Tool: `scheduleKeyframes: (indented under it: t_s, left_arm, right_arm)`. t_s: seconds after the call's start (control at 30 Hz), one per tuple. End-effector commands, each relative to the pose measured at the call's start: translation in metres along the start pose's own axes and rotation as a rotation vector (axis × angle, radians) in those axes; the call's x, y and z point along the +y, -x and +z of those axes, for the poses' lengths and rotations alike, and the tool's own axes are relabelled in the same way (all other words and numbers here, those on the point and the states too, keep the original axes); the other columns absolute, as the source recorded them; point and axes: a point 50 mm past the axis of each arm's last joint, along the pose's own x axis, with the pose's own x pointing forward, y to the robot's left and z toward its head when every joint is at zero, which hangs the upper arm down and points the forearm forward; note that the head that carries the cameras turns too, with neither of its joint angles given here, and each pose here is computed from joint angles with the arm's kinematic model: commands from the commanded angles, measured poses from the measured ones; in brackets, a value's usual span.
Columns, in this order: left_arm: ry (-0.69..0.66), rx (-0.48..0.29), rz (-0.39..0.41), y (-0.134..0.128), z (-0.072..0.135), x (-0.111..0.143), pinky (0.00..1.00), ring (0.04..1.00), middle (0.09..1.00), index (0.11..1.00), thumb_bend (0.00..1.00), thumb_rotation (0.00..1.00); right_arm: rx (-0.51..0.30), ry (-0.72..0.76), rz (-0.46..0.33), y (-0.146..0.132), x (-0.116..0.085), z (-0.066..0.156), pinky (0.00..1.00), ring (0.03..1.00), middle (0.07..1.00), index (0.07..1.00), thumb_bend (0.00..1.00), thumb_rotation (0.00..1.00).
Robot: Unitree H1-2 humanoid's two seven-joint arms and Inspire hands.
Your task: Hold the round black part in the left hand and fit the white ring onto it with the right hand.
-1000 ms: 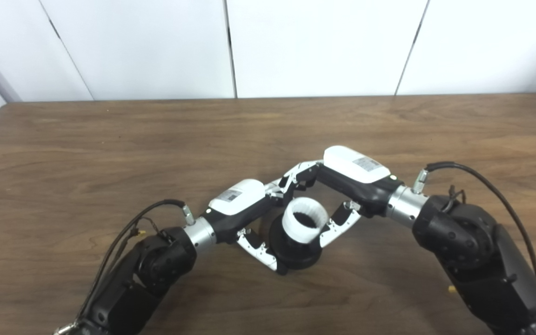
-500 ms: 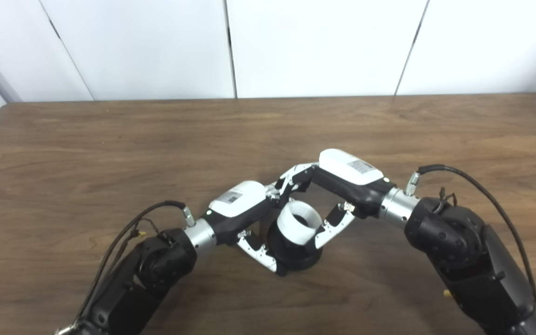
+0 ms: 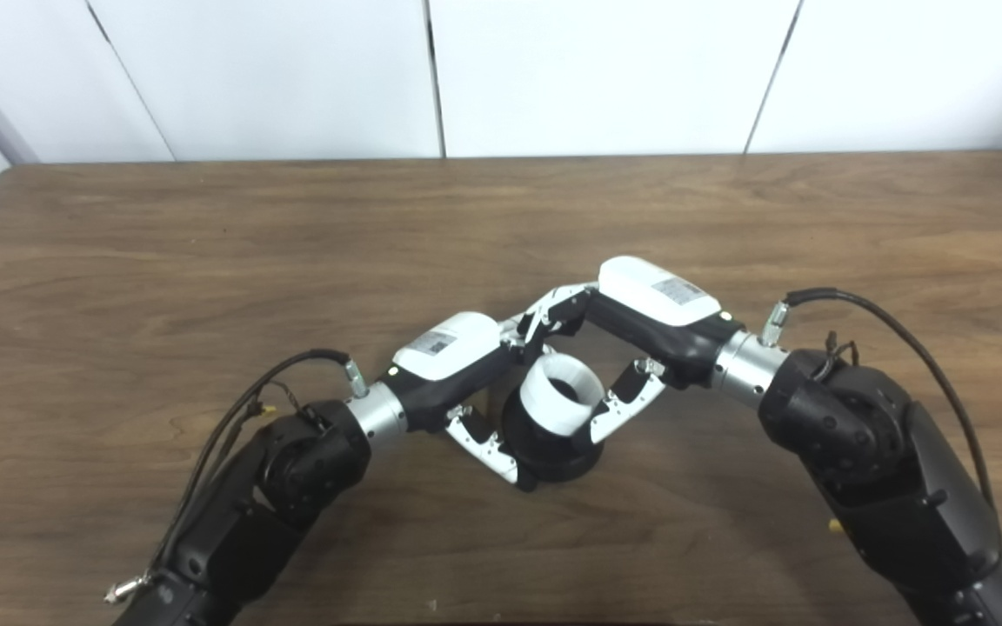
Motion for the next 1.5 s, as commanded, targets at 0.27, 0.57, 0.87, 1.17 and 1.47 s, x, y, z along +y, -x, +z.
scheduleKeyframes:
  t_s: [0.27,0.57,0.87,1.17,1.47]
  left_arm:
    - [0.046,0.054,-0.132,0.004,-0.005,-0.025,0.87,1.000,0.959,0.488,0.52,0.08]
    - [0.044,0.046,-0.124,0.003,-0.006,-0.026,0.89,1.000,0.961,0.488,0.52,0.08]
    - [0.033,0.042,-0.125,0.004,-0.006,-0.025,0.88,0.994,0.959,0.488,0.52,0.08]
    - [0.041,0.044,-0.124,0.006,-0.004,-0.024,0.87,0.997,0.964,0.488,0.52,0.08]
    - [0.043,0.052,-0.131,0.007,-0.005,-0.024,0.87,1.000,0.952,0.488,0.52,0.08]
  right_arm:
    - [-0.126,0.157,0.052,0.002,-0.011,0.035,0.66,0.734,0.745,0.483,0.51,0.14]
    - [-0.136,0.188,0.074,0.001,-0.010,0.040,0.66,0.734,0.737,0.482,0.52,0.14]
    - [-0.098,0.176,0.097,0.000,-0.006,0.032,0.68,0.743,0.739,0.483,0.52,0.14]
    - [-0.078,0.158,0.080,-0.001,0.001,0.019,0.66,0.730,0.736,0.483,0.52,0.14]
    - [-0.030,0.126,0.088,0.000,0.001,0.009,0.65,0.726,0.767,0.497,0.52,0.16]
